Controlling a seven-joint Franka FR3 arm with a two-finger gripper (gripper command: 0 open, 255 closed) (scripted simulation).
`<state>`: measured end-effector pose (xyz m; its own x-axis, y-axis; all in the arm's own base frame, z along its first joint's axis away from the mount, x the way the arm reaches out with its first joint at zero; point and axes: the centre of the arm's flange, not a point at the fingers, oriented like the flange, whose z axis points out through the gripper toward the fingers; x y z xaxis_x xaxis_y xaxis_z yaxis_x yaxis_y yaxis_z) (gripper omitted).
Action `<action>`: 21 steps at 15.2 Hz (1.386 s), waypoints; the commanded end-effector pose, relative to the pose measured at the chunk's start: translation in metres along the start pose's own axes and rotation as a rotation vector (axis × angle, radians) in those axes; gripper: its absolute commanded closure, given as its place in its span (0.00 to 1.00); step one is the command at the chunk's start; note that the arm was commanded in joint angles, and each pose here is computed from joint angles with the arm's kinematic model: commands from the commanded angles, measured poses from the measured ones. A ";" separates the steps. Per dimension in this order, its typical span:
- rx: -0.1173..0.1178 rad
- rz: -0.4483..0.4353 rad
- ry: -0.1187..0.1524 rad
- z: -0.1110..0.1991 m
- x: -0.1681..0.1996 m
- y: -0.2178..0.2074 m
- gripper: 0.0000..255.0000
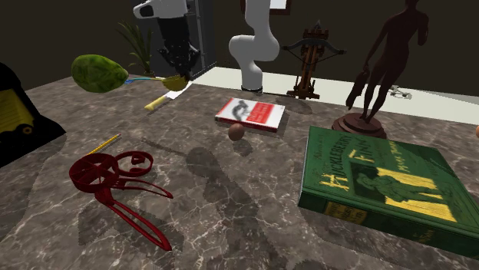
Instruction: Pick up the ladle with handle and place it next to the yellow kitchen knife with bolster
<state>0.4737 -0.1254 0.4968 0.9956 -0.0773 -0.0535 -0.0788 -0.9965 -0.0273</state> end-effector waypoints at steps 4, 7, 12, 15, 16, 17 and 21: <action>0.000 -0.001 0.000 -0.001 -0.035 0.055 1.00; 0.000 -0.001 0.000 -0.001 -0.057 0.088 1.00; 0.000 -0.001 0.000 -0.001 -0.092 0.144 1.00; 0.000 -0.001 0.000 -0.001 -0.114 0.177 1.00; 0.000 -0.001 0.000 -0.001 -0.121 0.188 1.00; 0.000 -0.001 0.000 -0.001 -0.128 0.199 1.00; 0.000 -0.001 0.000 0.000 -0.157 0.244 1.00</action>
<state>0.3100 -0.3460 0.4985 0.9955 -0.0777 -0.0536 -0.0793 -0.9965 -0.0279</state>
